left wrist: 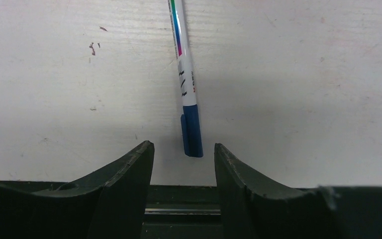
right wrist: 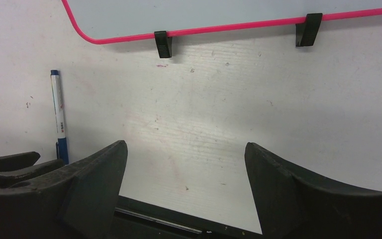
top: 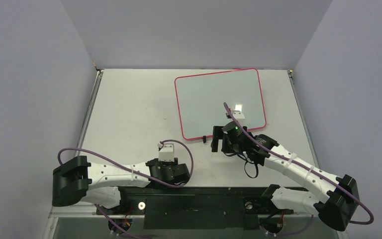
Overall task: Write a sentence on the whiteboard
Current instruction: Open the whiteboard marker.
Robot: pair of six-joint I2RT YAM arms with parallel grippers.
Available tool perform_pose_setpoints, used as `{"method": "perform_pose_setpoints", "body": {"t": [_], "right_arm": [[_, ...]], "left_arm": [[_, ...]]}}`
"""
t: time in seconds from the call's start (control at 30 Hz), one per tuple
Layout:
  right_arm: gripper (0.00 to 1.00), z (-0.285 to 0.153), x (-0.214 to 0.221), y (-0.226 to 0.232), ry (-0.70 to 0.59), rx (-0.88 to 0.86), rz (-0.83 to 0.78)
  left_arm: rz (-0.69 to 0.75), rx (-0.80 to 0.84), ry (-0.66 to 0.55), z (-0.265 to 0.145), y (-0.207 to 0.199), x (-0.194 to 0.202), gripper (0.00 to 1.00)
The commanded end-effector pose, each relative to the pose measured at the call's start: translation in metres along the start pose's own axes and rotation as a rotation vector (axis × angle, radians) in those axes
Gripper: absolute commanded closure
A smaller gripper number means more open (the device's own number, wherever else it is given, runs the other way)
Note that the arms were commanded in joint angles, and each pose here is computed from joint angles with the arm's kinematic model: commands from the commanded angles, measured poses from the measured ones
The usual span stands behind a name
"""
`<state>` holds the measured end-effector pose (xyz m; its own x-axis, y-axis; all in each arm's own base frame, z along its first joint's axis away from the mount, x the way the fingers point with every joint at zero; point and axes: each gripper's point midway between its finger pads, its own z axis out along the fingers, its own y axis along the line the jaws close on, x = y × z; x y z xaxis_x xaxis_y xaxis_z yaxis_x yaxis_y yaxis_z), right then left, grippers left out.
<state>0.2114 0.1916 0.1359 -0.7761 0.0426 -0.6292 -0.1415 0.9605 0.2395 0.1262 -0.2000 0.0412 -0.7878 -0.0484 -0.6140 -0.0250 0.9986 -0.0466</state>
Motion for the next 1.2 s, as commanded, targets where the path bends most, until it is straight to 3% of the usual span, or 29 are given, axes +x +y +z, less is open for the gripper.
{"method": "perform_pose_setpoints", "body": {"t": [0.0,0.5,0.57,0.73,0.97,1.17], "right_arm": [[0.16,-0.001,-0.001,0.001,-0.006,-0.006,-0.023],[0.17,0.005,-0.003,0.003,0.022,0.012,-0.063],[0.17,0.005,-0.002,0.002,0.025,0.016,-0.068],[0.17,0.006,0.002,0.001,0.047,0.018,-0.085],[0.18,0.006,0.004,0.005,0.068,0.0,-0.07],[0.18,-0.004,0.005,0.043,0.137,-0.179,-0.067]], "left_arm": [[-0.079,0.037,0.002,0.005,-0.008,0.005,0.55],[-0.088,0.035,0.003,0.023,-0.01,0.018,0.67],[-0.095,0.033,-0.002,0.025,-0.01,0.018,0.73],[-0.097,0.033,-0.006,0.027,-0.01,0.018,1.0],[-0.048,0.077,-0.021,0.008,-0.018,0.002,1.0],[-0.001,0.19,-0.011,-0.024,-0.018,-0.013,1.0]]}}
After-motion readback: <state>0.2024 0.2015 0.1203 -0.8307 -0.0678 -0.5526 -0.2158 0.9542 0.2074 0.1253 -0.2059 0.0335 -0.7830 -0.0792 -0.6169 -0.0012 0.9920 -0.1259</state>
